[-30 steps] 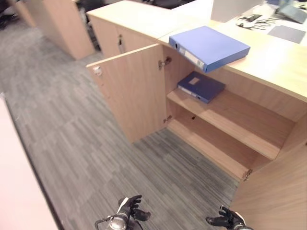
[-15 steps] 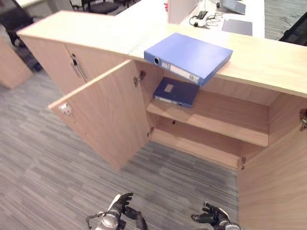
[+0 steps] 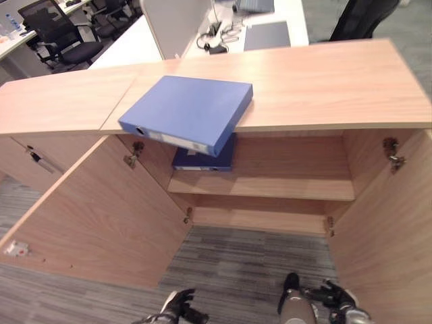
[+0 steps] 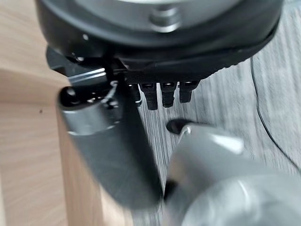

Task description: Put the empty folder in the office cabinet

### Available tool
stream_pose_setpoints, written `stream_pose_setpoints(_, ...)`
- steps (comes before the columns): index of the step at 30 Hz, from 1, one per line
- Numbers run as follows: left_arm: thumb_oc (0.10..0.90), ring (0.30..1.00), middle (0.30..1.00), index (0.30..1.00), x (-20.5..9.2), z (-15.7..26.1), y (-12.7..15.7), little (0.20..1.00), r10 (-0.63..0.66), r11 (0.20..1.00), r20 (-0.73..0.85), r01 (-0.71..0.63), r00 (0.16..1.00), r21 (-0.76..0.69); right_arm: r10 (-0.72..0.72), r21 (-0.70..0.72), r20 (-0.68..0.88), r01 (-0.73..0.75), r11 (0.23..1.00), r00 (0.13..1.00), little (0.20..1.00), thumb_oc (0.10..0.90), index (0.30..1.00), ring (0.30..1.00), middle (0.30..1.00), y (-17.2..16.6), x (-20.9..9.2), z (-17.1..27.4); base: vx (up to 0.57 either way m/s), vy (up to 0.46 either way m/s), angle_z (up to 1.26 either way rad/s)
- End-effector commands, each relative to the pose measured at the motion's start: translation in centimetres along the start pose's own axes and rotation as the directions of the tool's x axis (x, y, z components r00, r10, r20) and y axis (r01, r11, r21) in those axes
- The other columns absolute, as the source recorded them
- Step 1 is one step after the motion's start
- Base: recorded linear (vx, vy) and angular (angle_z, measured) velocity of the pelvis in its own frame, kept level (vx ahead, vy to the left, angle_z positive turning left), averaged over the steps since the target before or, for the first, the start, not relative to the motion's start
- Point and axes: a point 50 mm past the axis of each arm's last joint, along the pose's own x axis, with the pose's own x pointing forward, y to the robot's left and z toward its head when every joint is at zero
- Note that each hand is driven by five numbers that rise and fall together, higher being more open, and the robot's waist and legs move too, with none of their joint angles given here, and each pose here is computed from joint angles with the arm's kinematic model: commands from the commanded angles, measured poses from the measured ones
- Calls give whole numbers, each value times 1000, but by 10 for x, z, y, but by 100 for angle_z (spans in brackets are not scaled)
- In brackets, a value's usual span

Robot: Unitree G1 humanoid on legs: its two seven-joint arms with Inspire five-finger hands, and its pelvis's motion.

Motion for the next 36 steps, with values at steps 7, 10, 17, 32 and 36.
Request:
stream_pose_setpoints(7, 800, 900, 900, 900, 4, 23, 27, 900, 59, 996, 103, -65, 993, 55, -45, -85, -137, 34, 996, 990, 900, 800, 900, 900, 900, -18, -10, -41, 203, -289, 20)
stream_pose_setpoints(10, 800, 900, 900, 900, 4, 32, 26, 900, 53, 997, 134, -59, 989, 40, -41, -127, -120, 25, 992, 992, 900, 800, 900, 900, 900, -17, -8, -34, 93, -268, -13)
stream_pose_setpoints(17, 800, 900, 900, 900, 3, 37, 29, 900, 57, 998, 166, -62, 984, 27, -54, -117, -66, 46, 992, 996, 900, 800, 900, 900, 900, -23, -4, -16, 212, -269, -37)
stream_pose_setpoints(32, 800, 900, 900, 900, 0, 1, 20, 900, 50, 998, 28, -51, 998, 39, 22, -121, -72, -31, 992, 997, 900, 800, 900, 900, 900, 3, -4, -22, 195, 54, -26)
stream_pose_setpoints(36, 800, 900, 900, 900, 0, 0, 23, 900, 51, 996, 16, -52, 999, 67, 38, -133, -119, -54, 990, 992, 900, 800, 900, 900, 900, 8, -7, -37, 163, 145, -24)
